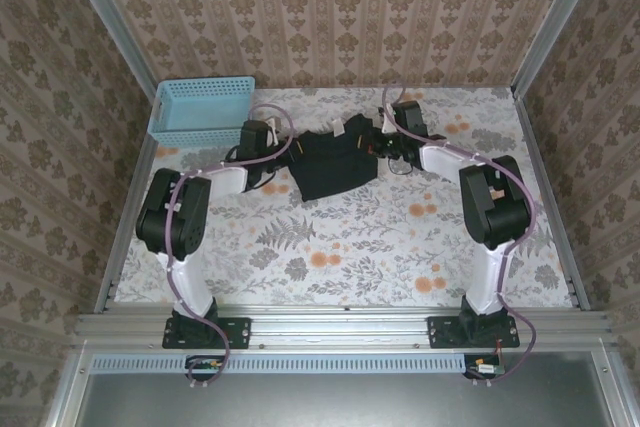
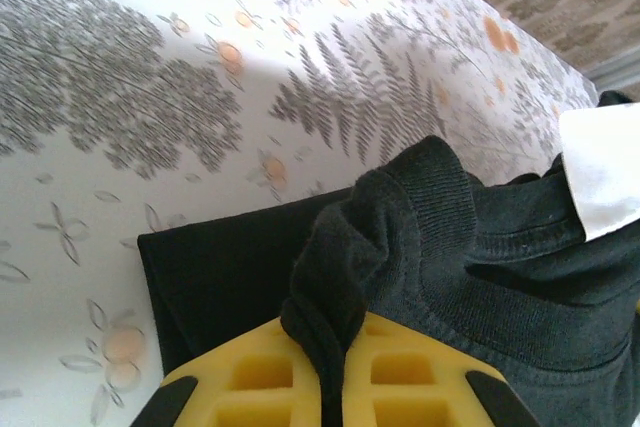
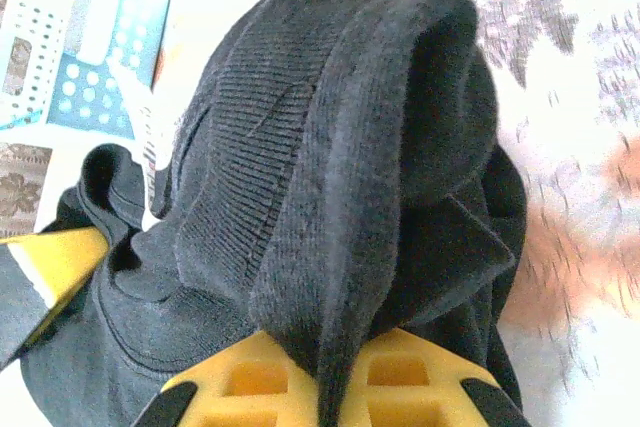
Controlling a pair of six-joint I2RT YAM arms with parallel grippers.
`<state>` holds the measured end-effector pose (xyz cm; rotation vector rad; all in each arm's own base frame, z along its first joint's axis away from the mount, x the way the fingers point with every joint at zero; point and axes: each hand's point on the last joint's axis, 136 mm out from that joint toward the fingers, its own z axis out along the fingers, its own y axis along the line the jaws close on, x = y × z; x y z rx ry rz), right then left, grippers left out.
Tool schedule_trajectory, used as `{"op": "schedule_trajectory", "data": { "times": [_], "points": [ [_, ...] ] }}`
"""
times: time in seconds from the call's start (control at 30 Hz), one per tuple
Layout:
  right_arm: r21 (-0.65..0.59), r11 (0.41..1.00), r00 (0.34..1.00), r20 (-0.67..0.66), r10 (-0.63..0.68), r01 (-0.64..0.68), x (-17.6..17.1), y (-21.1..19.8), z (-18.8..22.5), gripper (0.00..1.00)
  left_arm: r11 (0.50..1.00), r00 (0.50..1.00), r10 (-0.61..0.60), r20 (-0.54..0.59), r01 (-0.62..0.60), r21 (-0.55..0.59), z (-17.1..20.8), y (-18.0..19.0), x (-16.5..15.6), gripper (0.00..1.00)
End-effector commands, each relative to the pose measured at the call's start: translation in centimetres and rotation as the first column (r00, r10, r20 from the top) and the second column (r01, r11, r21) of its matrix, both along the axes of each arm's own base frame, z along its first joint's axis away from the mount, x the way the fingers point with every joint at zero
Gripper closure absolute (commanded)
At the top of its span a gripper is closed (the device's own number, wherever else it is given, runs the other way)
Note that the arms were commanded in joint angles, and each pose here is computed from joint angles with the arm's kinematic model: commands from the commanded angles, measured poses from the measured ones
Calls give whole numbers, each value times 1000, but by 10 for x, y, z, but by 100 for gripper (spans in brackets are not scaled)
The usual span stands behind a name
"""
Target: Fold the inside-out t-shirt
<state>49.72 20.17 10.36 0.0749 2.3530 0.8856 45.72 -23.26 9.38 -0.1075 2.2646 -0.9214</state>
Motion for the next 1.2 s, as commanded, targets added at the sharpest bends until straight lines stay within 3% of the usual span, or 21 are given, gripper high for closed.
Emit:
{"op": "schedule_trajectory", "data": {
  "times": [0.0, 0.03, 0.1, 0.23, 0.33, 0.5, 0.67, 0.8, 0.9, 1.0, 1.17],
  "points": [
    [-48, 999, 998, -65, -25, 22, 12, -4, -35, 82, 998, 997, 50, -58, -47, 49, -29, 13, 15, 99],
    [-54, 998, 996, -79, -28, 23, 14, -4, -42, 70, 997, 995, 53, -79, -49, 58, -35, 14, 16, 97],
    [-63, 998, 995, -93, -23, 17, 15, -5, -45, 55, 997, 992, 64, -108, -58, 59, -39, 17, 20, 83],
    [-61, 998, 997, -70, -18, 13, 5, -15, -28, 33, 995, 988, 86, -125, -81, 51, -25, 30, 17, 74],
    [-30, 1000, 999, -44, 1, -3, -6, -22, -12, 26, 992, 987, 111, -119, -103, 78, -11, 43, 5, 58],
    [-32, 999, 999, -30, 12, -13, -28, -28, -11, 20, 987, 981, 148, -122, -138, 84, 4, 54, -26, 47],
    [11, 1000, 999, -40, 22, -21, -38, -21, -25, 28, 993, 986, 111, -126, -106, 49, 0, 29, -61, 44],
    [42, 997, 996, -60, 63, -61, -42, -3, -36, 34, 998, 988, 61, -141, -62, 1, -13, 5, -68, 45],
    [50, 994, 992, -78, 97, -93, -44, 13, -47, 40, 999, 986, 26, -163, -33, -40, -27, -11, -64, 52],
    [57, 992, 989, -98, 114, -109, -46, 24, -53, 58, 996, 986, -7, -167, -8, -84, -38, -21, -59, 67],
    [2, 1000, 988, -155, 9, -9, -65, 2, -64, 87, 997, 985, -29, -168, 16, -81, -43, -19, -73, 89]
  ]
}}
